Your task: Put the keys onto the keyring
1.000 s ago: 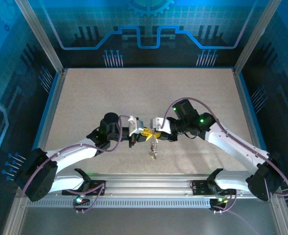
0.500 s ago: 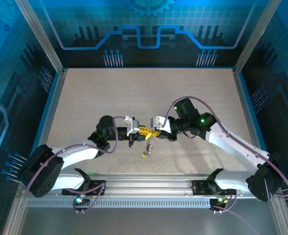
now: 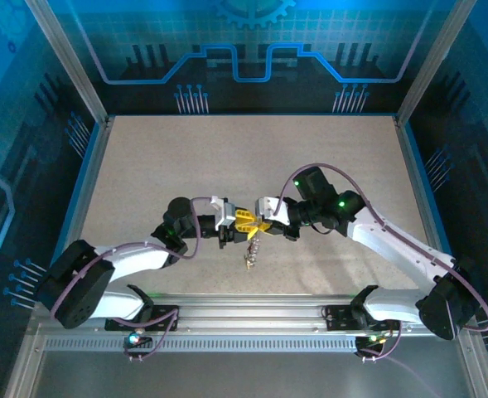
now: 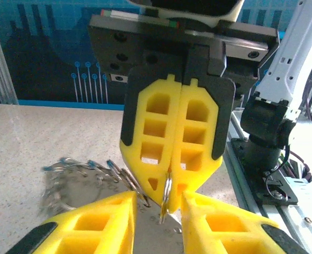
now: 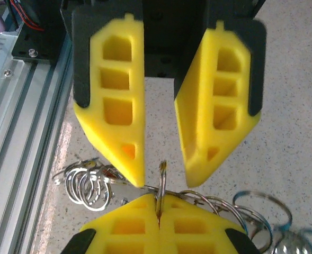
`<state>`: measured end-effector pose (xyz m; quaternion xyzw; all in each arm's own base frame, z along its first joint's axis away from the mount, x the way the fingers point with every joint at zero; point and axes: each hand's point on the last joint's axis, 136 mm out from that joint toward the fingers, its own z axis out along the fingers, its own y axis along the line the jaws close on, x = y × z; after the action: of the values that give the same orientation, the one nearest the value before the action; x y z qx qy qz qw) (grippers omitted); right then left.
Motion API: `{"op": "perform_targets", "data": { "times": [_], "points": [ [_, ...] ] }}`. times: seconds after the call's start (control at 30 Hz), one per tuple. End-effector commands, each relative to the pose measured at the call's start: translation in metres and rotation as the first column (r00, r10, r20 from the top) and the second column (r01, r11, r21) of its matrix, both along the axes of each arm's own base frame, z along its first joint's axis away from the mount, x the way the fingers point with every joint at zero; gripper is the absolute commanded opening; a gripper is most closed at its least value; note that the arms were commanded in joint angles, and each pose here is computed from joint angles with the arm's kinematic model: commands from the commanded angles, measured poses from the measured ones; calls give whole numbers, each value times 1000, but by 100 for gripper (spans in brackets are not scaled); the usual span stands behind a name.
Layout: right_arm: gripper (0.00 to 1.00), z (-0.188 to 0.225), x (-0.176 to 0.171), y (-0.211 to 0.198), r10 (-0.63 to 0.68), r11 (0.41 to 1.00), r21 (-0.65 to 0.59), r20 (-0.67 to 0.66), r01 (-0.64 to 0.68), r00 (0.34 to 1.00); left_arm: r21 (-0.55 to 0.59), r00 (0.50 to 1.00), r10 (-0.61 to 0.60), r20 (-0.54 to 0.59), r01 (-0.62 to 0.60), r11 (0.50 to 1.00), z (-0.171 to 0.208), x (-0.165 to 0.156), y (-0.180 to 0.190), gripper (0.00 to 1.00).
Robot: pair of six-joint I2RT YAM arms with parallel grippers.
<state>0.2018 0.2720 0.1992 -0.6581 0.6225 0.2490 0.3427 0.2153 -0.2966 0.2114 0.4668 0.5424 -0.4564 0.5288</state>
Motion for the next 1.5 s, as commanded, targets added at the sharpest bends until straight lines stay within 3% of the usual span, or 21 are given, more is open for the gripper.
{"op": "perform_targets", "data": {
  "times": [0.0, 0.13, 0.27, 0.6, 0.9, 1.07, 1.17, 1.27, 1.47],
  "points": [
    [0, -1, -1, 0, 7, 1000, -28, 17, -7, 1000, 101, 1000, 12, 14, -13, 995, -2, 1, 2, 29],
    [0, -8, 1, 1, 5, 998, -70, 41, -2, 999, 249, 1000, 13, -25, -7, 968, -16, 0, 6, 30],
    [0, -9, 1, 5, 17, 997, -76, 50, -13, 999, 290, 1000, -6, -23, 12, 957, -19, -2, 7, 30],
    [0, -6, -1, 8, 29, 997, -79, 68, -24, 997, 292, 999, -20, -49, 33, 956, -20, -2, 2, 28],
    [0, -6, -4, 10, 39, 997, -70, 68, -34, 997, 284, 997, -9, -72, 29, 958, -16, 1, -4, 20],
    [0, -4, -5, 12, 42, 997, -60, 69, -38, 997, 284, 997, -9, -76, 31, 958, -15, 2, -7, 0],
    [5, -4, -4, 10, 32, 998, -56, 76, -27, 997, 276, 998, -15, -66, 33, 961, -13, 1, -7, 0],
    [20, -5, -4, 6, 22, 998, -55, 74, -18, 997, 246, 999, -24, -49, 35, 969, -6, -1, -7, 0],
    [21, -1, -2, -5, -7, 1000, -18, 68, 8, 998, 160, 999, -29, -15, 31, 987, 4, -4, -3, 0]
  ]
}}
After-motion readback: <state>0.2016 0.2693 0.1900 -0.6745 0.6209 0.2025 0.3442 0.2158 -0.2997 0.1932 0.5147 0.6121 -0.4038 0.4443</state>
